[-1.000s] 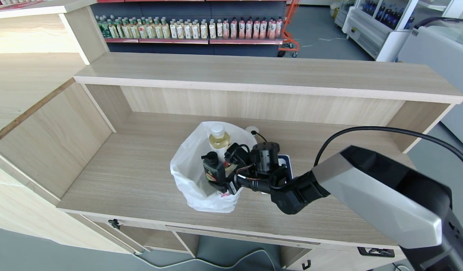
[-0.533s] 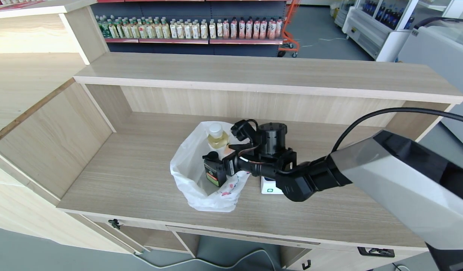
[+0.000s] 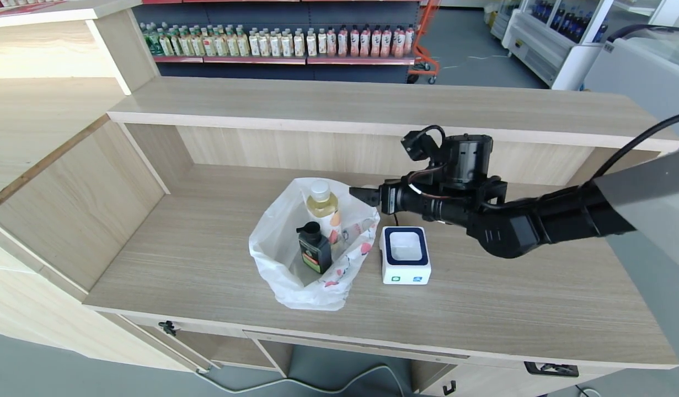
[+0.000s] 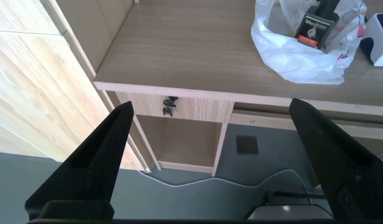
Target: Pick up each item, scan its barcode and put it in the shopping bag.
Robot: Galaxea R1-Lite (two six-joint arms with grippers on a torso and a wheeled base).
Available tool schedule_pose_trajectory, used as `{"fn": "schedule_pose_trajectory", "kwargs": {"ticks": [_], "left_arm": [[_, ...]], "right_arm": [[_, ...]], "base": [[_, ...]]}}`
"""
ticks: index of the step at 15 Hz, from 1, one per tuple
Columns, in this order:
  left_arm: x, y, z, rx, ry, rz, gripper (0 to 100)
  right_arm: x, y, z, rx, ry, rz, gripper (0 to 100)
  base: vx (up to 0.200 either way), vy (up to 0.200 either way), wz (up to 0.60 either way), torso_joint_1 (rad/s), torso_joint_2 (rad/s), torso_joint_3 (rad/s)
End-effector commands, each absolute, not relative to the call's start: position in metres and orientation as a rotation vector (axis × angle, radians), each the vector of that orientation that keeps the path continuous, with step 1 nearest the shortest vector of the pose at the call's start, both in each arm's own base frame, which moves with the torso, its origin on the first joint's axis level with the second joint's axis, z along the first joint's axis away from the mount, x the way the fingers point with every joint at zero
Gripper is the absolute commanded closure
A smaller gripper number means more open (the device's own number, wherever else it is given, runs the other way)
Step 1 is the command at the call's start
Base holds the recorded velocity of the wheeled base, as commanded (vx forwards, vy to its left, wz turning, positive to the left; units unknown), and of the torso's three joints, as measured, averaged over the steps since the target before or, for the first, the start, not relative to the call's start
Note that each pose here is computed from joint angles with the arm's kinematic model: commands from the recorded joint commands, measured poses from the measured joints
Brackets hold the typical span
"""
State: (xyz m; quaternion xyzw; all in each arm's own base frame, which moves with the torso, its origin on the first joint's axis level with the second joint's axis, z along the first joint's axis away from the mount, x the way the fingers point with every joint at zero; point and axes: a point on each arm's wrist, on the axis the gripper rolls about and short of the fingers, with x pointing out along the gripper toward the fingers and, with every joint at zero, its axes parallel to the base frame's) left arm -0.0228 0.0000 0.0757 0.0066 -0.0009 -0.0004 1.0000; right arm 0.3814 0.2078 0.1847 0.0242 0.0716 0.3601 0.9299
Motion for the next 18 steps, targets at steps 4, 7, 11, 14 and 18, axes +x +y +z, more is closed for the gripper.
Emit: {"fn": "schedule_pose_trajectory", "kwargs": {"ticks": [4, 7, 11, 14, 18], "left_arm": [[-0.023, 0.000, 0.076, 0.000, 0.002, 0.000, 0], [-0.023, 0.000, 0.076, 0.000, 0.002, 0.000, 0], [-0.023, 0.000, 0.076, 0.000, 0.002, 0.000, 0], [-0.023, 0.000, 0.076, 0.000, 0.000, 0.000, 0], [-0.023, 0.000, 0.076, 0.000, 0.002, 0.000, 0]], "right_arm": [[0.272, 0.047, 0.275, -0.030, 0.113, 0.360, 0], [0.199, -0.009, 0.289, -0.049, 0.174, 0.143, 0], [0.068, -0.007, 0.252, -0.038, 0.178, 0.036, 0], [0.024, 0.000, 0.205, -0.051, 0.149, -0.002, 0], [-0.017, 0.002, 0.132, -0.061, 0.078, 0.001, 0]], "base": [[0.000, 0.000, 0.00, 0.000, 0.00, 0.000], [0.000, 0.000, 0.00, 0.000, 0.00, 0.000], [0.000, 0.000, 0.00, 0.000, 0.00, 0.000], [0.000, 0.000, 0.00, 0.000, 0.00, 0.000], [0.000, 0.000, 0.00, 0.000, 0.00, 0.000]]}}
